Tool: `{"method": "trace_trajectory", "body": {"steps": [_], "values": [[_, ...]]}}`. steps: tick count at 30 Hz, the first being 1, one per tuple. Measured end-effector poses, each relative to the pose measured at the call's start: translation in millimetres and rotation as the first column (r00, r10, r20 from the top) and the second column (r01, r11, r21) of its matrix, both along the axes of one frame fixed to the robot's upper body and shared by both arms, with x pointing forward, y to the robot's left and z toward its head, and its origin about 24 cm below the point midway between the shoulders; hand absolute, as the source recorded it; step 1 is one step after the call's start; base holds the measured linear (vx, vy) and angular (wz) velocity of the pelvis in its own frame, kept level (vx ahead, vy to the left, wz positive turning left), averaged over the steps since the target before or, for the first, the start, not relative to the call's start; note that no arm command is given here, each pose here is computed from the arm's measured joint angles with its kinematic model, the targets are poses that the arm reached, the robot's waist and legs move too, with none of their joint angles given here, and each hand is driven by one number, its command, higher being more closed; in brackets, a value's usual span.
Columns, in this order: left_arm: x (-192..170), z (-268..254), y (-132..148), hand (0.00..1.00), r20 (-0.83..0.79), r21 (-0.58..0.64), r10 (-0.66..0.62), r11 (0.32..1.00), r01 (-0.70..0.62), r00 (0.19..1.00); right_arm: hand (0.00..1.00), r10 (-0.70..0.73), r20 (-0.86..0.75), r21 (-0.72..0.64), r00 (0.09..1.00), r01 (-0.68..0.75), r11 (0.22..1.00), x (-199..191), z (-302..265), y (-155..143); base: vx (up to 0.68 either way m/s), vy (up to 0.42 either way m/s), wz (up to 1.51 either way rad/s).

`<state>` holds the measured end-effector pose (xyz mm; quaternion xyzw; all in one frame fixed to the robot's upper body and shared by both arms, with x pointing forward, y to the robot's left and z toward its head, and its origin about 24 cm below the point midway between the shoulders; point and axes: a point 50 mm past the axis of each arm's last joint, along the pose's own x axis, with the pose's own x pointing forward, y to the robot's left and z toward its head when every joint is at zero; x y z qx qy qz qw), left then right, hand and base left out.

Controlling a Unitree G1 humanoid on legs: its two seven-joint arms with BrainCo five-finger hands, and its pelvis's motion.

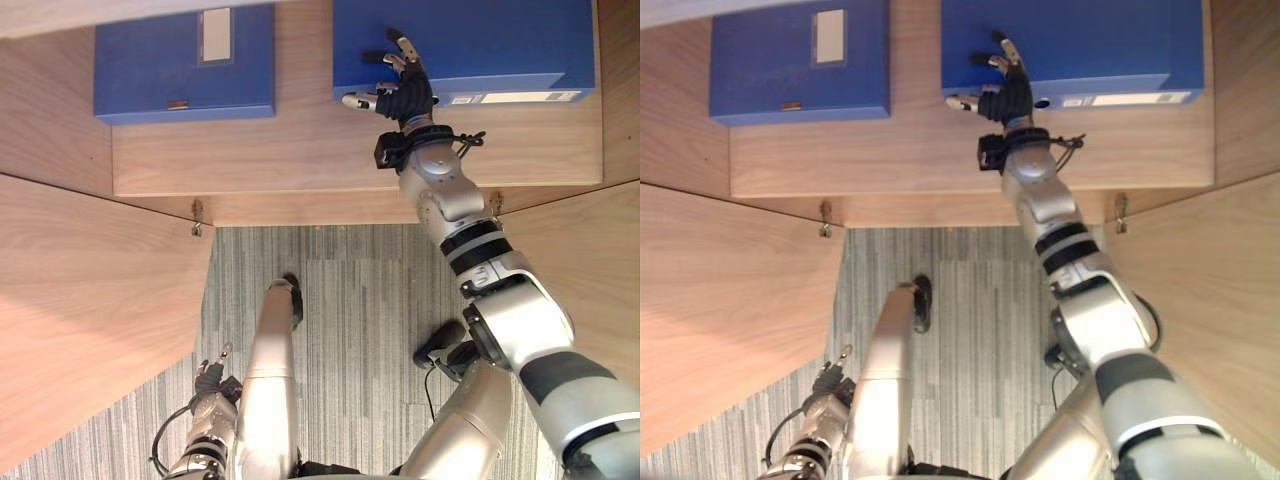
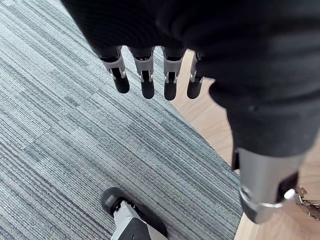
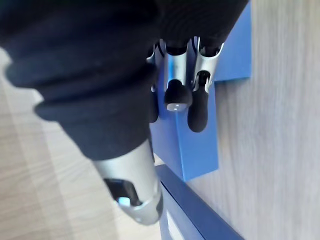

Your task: Walk over to the cabinet, pick up the folder, carry it to the office cabinet, place the folder inside the office cabinet, then close the office cabinet door

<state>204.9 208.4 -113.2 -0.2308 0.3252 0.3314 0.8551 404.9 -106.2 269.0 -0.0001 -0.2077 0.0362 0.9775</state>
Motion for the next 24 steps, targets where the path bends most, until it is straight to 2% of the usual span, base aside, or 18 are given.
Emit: {"method": "trace_trajectory", "body": {"steps": [6,10,12,17,19,21,24], "values": [[-2.0,-1.1,3.4,0.00,-0.009,0.001,0.009,1.000,-0.009,1.000,0.00,0.072,0.076,-0.003,0.994,-0.072,0.997,-12.9,7.4,11.5,0.01,-0.004,-0.02],[1.1,1.5,7.6,0.00,0.002,0.011,0.011,1.000,-0.011,1.000,0.00,0.211,0.117,-0.125,0.971,-0.196,0.973,-28.0,4.2,34.1,0.03,-0.025,-0.05],[1.6,2.4,10.5,0.00,0.004,0.018,0.014,1.000,-0.014,1.000,0.00,0.306,0.111,-0.219,0.946,-0.277,0.936,-38.0,-4.2,47.9,0.03,-0.015,-0.04],[1.5,4.4,19.9,0.00,0.015,0.024,0.046,0.999,-0.046,0.999,0.00,0.534,0.111,-0.390,0.838,-0.458,0.799,-72.1,-16.2,73.6,0.04,0.000,0.00],[-1.6,3.1,25.0,0.00,0.001,0.035,0.048,0.998,-0.048,0.999,0.00,0.684,0.084,-0.467,0.724,-0.578,0.669,-98.6,-21.3,88.6,0.02,0.002,0.00],[-2.2,3.6,28.4,0.00,0.004,0.042,0.051,0.998,-0.051,0.999,0.00,0.770,0.051,-0.472,0.636,-0.664,0.580,-111.8,-28.5,96.2,0.02,0.004,-0.04],[-2.9,3.0,28.5,0.00,-0.001,0.056,0.025,0.998,-0.025,1.000,0.00,0.793,0.029,-0.457,0.609,-0.698,0.552,-113.0,-31.8,96.2,0.00,0.000,0.00]]}}
